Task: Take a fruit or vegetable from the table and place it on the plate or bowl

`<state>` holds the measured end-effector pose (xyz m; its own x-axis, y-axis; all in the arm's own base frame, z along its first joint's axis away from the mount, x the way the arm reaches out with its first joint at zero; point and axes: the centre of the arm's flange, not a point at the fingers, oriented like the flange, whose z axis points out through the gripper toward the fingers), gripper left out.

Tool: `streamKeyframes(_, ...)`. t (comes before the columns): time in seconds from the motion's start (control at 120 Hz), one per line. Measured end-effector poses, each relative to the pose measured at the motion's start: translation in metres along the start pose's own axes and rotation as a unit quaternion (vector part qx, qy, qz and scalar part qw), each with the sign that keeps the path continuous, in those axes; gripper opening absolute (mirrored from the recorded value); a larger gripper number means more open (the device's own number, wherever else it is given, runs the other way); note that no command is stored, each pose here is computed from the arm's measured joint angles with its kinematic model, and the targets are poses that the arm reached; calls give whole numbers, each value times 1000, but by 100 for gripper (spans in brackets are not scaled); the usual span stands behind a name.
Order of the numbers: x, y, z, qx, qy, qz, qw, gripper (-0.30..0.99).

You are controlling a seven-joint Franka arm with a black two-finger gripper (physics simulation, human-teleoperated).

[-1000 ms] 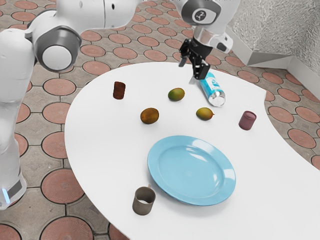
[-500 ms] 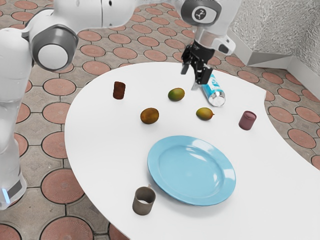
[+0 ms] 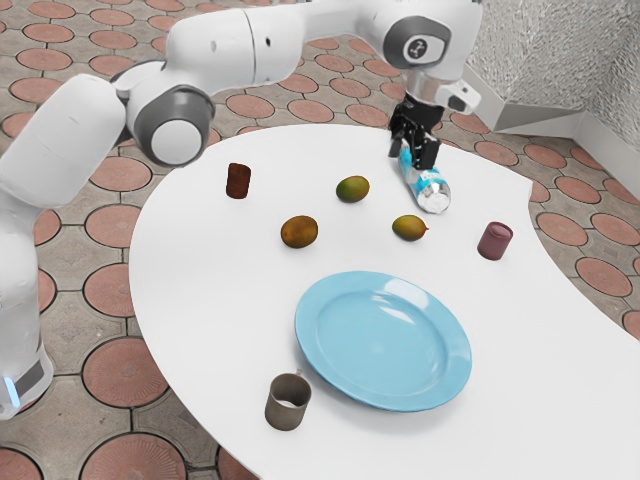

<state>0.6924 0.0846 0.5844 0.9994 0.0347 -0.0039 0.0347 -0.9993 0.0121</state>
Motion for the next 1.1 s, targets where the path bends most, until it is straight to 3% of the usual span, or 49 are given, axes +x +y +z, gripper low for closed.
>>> streamKeyframes(0.4,31,-7,70,-17,-25,47,998,69)
streamKeyframes(0.717,53,-25,84,-31,14,52,998,69)
streamKeyframes(1.1,67,-28,121,-40,15,62,997,69)
